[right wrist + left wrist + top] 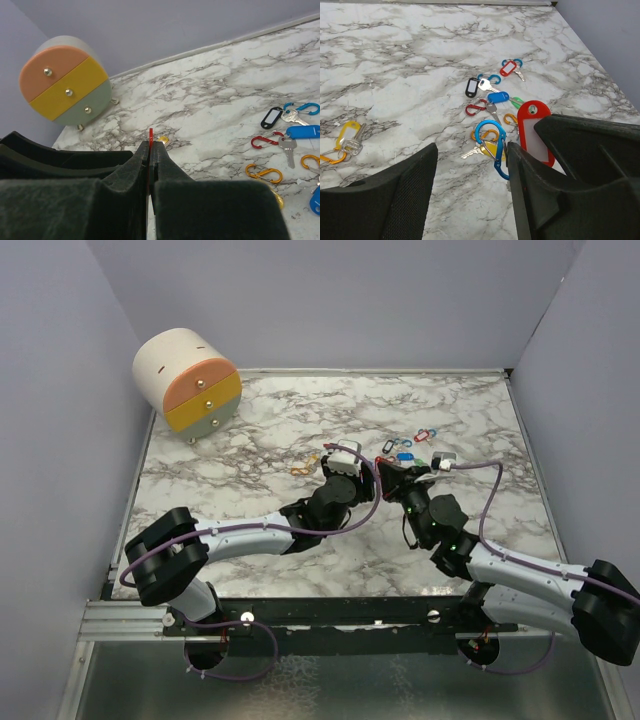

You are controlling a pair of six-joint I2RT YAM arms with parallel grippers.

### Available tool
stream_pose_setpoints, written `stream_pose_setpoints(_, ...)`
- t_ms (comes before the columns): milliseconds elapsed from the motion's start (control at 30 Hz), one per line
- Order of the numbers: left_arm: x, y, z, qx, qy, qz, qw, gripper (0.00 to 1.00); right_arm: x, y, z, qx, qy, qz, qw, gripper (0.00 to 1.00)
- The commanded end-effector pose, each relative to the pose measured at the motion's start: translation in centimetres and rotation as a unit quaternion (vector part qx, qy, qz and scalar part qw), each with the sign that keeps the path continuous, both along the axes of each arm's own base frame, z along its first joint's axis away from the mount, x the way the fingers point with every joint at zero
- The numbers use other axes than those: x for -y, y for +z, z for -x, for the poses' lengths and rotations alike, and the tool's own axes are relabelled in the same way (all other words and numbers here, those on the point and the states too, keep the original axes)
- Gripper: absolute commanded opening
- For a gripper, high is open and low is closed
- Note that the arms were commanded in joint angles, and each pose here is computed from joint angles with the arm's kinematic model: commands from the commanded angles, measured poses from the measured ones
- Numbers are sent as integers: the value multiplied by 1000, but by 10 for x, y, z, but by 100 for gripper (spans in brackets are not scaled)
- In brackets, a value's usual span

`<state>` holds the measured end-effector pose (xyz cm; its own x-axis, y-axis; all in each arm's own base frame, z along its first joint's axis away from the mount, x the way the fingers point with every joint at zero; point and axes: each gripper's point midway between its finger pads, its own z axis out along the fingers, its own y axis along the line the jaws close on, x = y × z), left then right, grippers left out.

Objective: Put the keys on the keyring

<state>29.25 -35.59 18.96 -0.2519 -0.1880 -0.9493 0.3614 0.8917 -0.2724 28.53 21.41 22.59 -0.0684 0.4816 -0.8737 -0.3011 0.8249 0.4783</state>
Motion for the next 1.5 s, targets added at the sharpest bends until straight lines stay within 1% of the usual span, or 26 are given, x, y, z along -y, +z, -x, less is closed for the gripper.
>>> stream_pose_setpoints(0,-2,14,-6,8,19,25,999,61,6,-1,1,-1,-11,1,1000,1)
stream_pose_setpoints(100,-5,14,-7,7,26,28,999,64,7,-1,1,-1,-13,2,1000,1)
stream_pose_setpoints(233,-7,14,-8,6,28,32,999,57,8,0,2,0,-13,2,1000,1)
stream_pose_setpoints(267,-7,13,-8,5,28,31,999,52,8,-1,1,0,-14,2,1000,1)
stream_pose_setpoints(367,-8,12,-8,4,30,33,999,29,9,0,1,0,-16,1,1000,1)
stream_pose_setpoints(433,-8,13,-8,4,29,33,999,17,9,0,1,0,-17,2,1000,1)
stream_pose_setpoints(533,-8,13,-8,4,28,35,999,7,9,-1,1,-1,-17,2,1000,1)
stream_pose_setpoints(633,-9,13,-8,3,27,35,999,0,8,-2,0,-2,-17,3,1000,1)
stream_pose_setpoints(1167,-9,11,-8,-2,23,44,999,0,10,-5,0,-4,-23,6,1000,1)
stream_pose_setpoints(1200,-10,11,-9,-3,24,46,999,2,11,-5,0,-4,-23,6,1000,1)
stream_pose_setpoints(1233,-11,11,-9,-3,24,47,999,10,11,-5,0,-4,-24,6,1000,1)
stream_pose_setpoints(1300,-13,11,-10,-5,26,50,998,32,13,-4,0,-3,-27,5,1000,1)
stream_pose_setpoints(1333,-13,11,-10,-6,26,51,998,41,14,-5,0,-3,-29,7,1000,1)
stream_pose_setpoints(1400,-14,10,-11,-8,27,53,998,52,16,-4,0,-2,-33,6,999,1)
stream_pose_setpoints(1467,-15,10,-11,-9,27,55,998,54,17,-3,1,-1,-35,7,999,1)
